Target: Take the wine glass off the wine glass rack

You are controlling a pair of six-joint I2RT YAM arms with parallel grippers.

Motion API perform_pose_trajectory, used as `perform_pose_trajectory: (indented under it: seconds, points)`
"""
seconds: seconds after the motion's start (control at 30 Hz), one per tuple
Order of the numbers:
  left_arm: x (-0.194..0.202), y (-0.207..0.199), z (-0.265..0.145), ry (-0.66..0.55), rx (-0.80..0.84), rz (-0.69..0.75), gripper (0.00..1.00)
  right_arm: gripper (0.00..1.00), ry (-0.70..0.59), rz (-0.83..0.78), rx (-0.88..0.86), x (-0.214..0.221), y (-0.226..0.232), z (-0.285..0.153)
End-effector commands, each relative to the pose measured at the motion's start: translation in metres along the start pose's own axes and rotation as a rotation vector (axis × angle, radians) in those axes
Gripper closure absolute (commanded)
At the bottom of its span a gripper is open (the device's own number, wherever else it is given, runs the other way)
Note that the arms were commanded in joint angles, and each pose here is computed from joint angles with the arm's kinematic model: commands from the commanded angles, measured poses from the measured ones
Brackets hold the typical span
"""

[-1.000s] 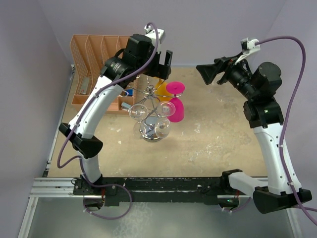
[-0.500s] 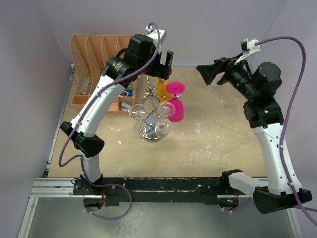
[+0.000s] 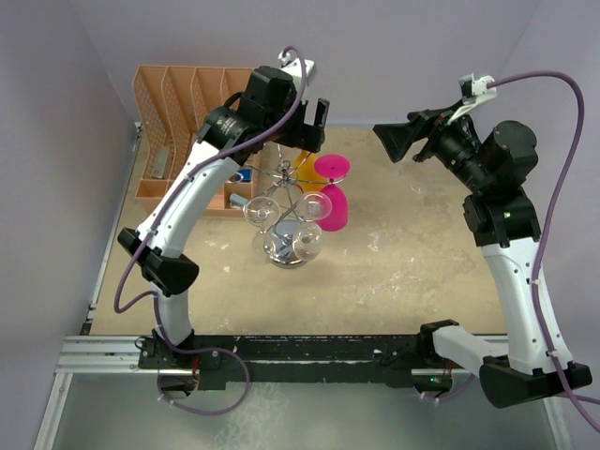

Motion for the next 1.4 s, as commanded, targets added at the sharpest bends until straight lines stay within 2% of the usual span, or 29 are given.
perform_pose_trajectory:
  seconds: [0.0, 0.13, 0.67, 1.17, 1.37]
  points:
    - [-0.008, -0.002, -0.004, -0.038, 0.002, -0.024, 0.0, 0.05, -0.081, -0.028, 0.016, -0.018, 0.003, -0.007]
    - [-0.007, -0.002, -0.003, -0.036, 0.003, -0.031, 0.02, 0.05, -0.078, -0.028, 0.017, -0.018, 0.002, -0.007]
    - [-0.012, -0.003, -0.013, -0.07, 0.0, -0.055, 0.28, 0.05, -0.083, -0.025, 0.018, -0.018, 0.003, -0.008]
    - [-0.022, -0.004, -0.031, -0.132, 0.006, -0.072, 0.44, 0.05, -0.085, -0.024, 0.021, -0.019, 0.003, -0.008]
    - [-0.023, -0.002, -0.032, -0.144, -0.02, -0.071, 0.47, 0.05, -0.09, -0.026, 0.022, -0.021, 0.003, -0.009]
Point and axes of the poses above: each gripper's point midway between its finger pads, its own z axis out along the fingers, its own y axis along the line the jaws close on, x = y × z, the point moved 10 cm from there along -z, back along the fingers, and after that the axes turned 14 degrees about -z, right-handed, at the moved point
